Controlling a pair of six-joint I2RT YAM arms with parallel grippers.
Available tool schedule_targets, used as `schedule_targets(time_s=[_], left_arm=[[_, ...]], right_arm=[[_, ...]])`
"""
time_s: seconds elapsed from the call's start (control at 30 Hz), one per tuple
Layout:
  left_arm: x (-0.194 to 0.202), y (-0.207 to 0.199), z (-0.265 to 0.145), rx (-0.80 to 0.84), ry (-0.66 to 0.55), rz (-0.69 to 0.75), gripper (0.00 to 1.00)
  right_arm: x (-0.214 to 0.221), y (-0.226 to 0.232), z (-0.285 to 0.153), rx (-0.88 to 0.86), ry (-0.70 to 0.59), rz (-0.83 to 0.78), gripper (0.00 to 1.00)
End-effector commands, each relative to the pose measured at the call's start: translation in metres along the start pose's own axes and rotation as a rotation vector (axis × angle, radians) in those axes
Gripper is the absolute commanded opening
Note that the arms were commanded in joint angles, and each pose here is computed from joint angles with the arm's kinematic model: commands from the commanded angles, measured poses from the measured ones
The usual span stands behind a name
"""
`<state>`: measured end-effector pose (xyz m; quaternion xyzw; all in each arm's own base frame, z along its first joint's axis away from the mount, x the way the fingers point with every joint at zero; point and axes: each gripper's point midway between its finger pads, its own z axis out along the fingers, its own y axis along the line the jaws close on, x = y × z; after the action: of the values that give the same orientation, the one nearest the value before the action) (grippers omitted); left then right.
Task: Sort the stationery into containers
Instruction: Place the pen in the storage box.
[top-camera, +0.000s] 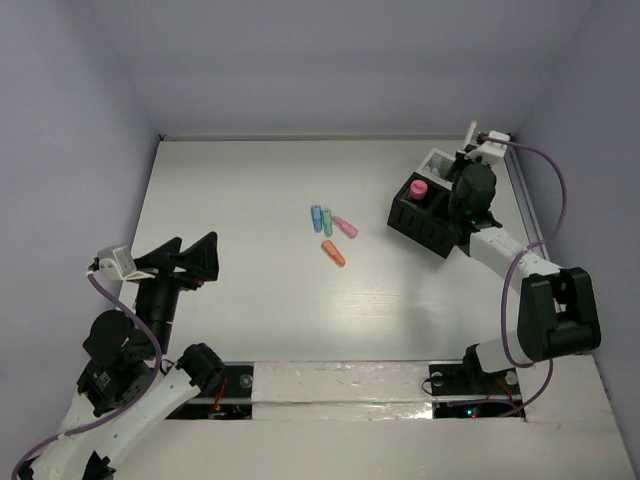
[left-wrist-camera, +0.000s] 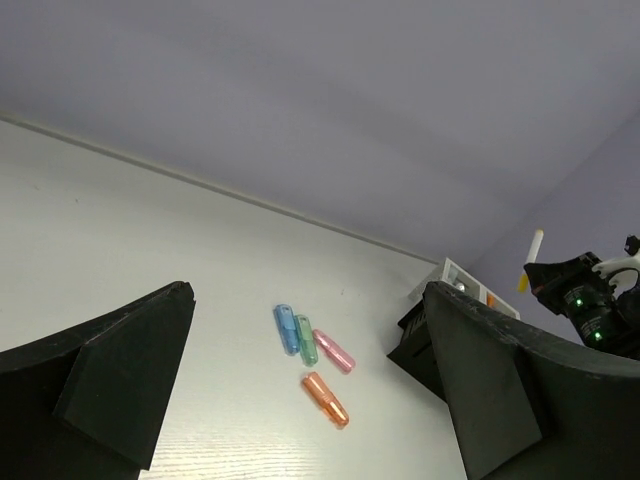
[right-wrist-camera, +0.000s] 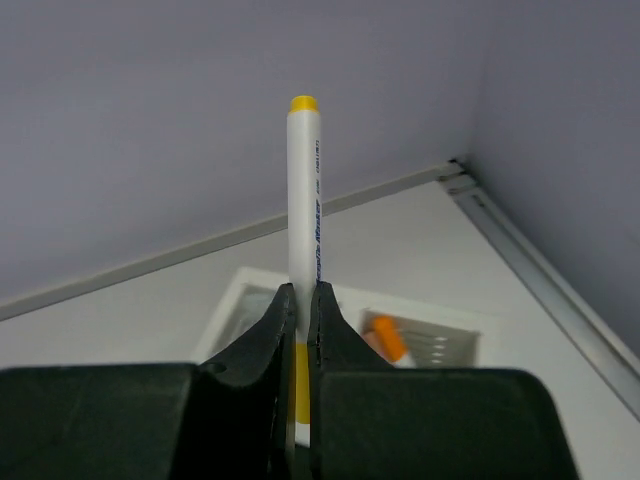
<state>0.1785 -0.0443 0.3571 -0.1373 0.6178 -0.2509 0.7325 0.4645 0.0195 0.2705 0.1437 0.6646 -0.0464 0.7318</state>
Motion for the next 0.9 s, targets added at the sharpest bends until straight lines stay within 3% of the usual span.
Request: schedule_targets(time_s=[0.0, 0.37, 0.73, 0.8, 0.83, 0.87], left_arm=[[-0.006, -0.011, 0.001, 0.048, -0.021, -0.025, 0.99], [-0.010, -0.014, -0.002, 0.077, -0.033, -0.031, 0.99], [-0.010, -0.017, -0.003, 0.094, -0.034, -0.035, 0.99], [-0.010, -0.017, -0.003, 0.094, -0.034, -0.035, 0.99], [-0.010, -0.018, -0.003, 0.097, -0.033, -0.035, 0.99], [-0.010, -0.018, -0.003, 0.098, -0.032, -0.033, 0.99]], right_arm=[[-0.012, -0.037, 0.013, 0.092, -0.066, -0.019, 0.00], [0.052, -0.083, 0.045, 0.176, 0.064, -0.156, 0.00], [0.073, -0.095, 0.047, 0.198, 0.103, -0.167, 0.00], [0.074, -0.100, 0.043, 0.223, 0.101, -0.155, 0.10], [0.067, -0.101, 0.040, 0.235, 0.082, -0.141, 0.29], [0.063, -0.103, 0.038, 0.248, 0.064, -0.103, 0.40]])
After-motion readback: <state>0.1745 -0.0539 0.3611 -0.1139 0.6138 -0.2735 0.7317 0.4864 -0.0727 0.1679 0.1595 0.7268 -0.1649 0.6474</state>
